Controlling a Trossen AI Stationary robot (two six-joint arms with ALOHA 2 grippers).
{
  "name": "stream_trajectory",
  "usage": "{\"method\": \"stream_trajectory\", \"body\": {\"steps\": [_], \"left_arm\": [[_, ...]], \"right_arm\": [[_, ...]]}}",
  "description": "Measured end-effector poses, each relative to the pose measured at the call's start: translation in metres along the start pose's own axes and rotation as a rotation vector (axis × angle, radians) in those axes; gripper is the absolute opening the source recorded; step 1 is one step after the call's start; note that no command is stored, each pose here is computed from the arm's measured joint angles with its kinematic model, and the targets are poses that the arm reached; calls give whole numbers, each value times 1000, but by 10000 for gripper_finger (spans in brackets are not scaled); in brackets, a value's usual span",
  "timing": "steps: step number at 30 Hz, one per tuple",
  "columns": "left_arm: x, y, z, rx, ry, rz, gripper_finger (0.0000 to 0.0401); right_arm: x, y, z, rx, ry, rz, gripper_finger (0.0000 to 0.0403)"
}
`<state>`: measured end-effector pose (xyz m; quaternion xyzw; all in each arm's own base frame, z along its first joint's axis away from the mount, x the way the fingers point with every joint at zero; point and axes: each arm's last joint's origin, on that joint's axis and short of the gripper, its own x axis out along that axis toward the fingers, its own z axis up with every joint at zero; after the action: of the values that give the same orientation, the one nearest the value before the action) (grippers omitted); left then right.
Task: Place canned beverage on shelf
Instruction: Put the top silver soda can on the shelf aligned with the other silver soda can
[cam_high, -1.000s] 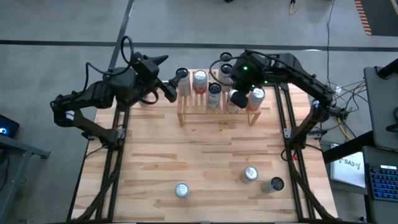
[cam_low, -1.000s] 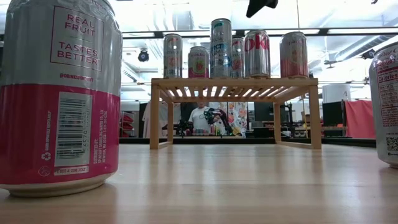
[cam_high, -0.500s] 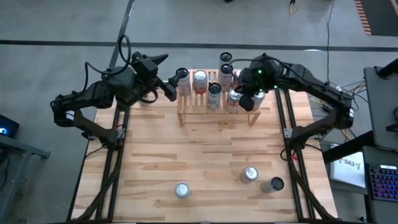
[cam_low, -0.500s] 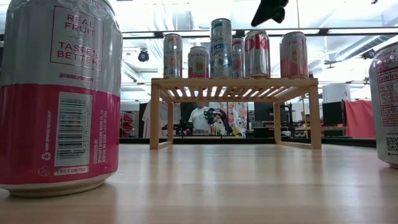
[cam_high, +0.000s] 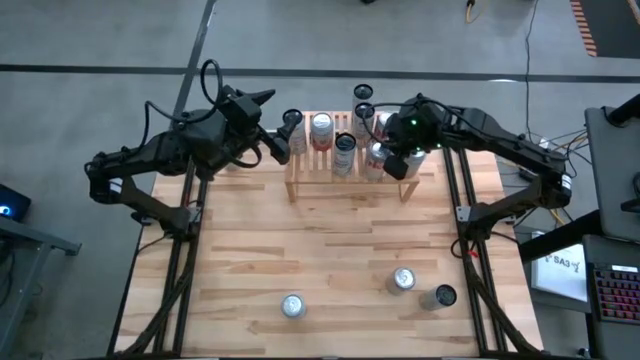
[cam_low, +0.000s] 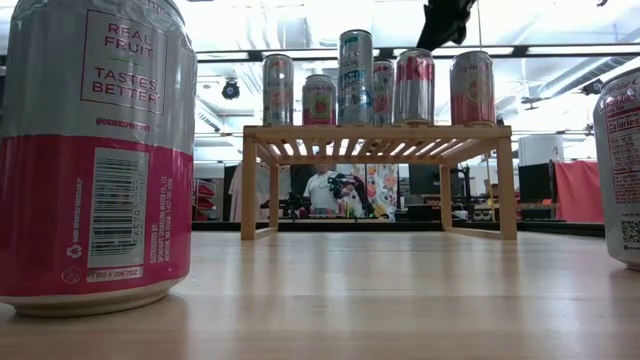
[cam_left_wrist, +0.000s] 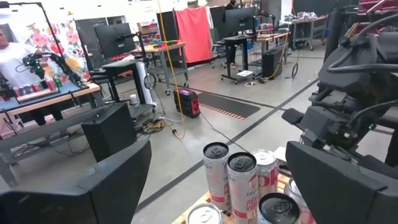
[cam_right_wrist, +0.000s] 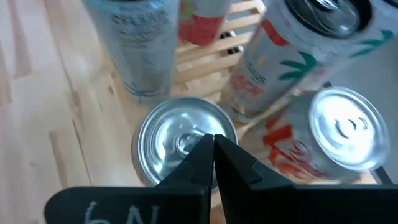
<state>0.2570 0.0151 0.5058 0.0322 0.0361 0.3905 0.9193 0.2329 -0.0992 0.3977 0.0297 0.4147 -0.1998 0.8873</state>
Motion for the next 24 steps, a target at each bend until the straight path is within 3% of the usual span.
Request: {"method": "stream_trajectory", "body": {"steps": [18, 24], "left_arm": [[5, -5, -3, 15, 11, 2, 357], [5, -5, -3, 14, 10, 2, 357]], "right_arm": [[-24, -4, 12, 25, -89, -28, 9], [-11, -2, 14, 42, -96, 8, 9]]}}
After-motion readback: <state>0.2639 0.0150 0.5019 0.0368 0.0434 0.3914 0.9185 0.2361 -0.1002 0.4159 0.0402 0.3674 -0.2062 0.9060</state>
